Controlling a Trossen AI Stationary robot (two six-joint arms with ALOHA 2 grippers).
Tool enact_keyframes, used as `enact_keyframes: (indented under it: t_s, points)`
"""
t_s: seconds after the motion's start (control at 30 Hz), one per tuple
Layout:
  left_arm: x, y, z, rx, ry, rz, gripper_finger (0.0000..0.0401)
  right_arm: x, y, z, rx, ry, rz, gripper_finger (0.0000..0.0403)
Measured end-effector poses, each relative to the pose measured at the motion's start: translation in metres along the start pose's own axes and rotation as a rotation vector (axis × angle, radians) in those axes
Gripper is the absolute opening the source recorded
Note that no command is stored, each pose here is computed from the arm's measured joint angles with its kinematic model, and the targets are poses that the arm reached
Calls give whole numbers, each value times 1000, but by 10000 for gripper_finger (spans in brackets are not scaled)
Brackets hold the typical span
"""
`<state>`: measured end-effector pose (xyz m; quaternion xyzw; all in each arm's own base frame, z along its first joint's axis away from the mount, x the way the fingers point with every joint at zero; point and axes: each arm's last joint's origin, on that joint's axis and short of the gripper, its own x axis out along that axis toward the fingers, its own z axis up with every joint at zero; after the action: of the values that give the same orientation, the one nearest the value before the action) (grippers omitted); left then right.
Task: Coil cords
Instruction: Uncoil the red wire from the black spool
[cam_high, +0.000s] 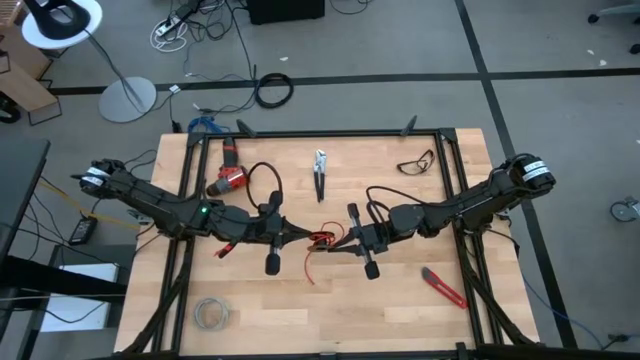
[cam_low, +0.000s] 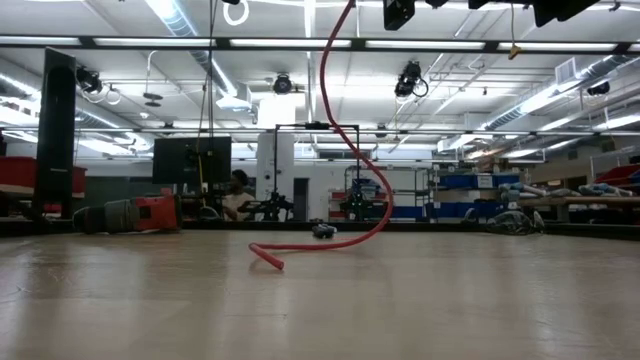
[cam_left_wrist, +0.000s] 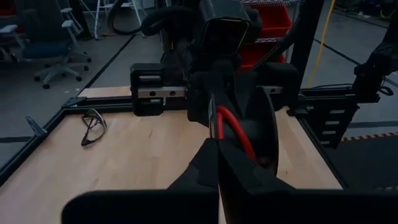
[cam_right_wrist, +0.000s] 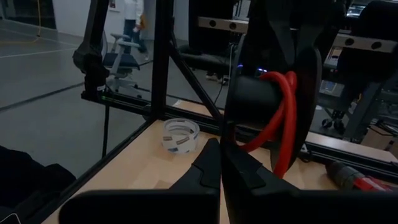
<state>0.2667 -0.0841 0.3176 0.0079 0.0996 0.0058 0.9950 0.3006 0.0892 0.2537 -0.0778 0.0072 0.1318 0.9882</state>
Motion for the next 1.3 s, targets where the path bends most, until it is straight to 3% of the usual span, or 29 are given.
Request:
enact_keyframes:
  t_s: [0.67, 0.87, 1.13, 1.3]
  points:
    - [-2, 1, 4, 44, -33, 5, 0, 0, 7, -1, 51, 25, 29, 32]
    - [-12, 0, -2, 74, 61, -12, 0, -1, 17, 2, 44, 5, 27, 61]
    - [-29, -5, -1, 225, 91, -232, 0, -2, 25, 9, 28, -44, -11, 103]
    - [-33, -9, -1, 315, 78, -359, 0, -2, 25, 13, 27, -87, -25, 99]
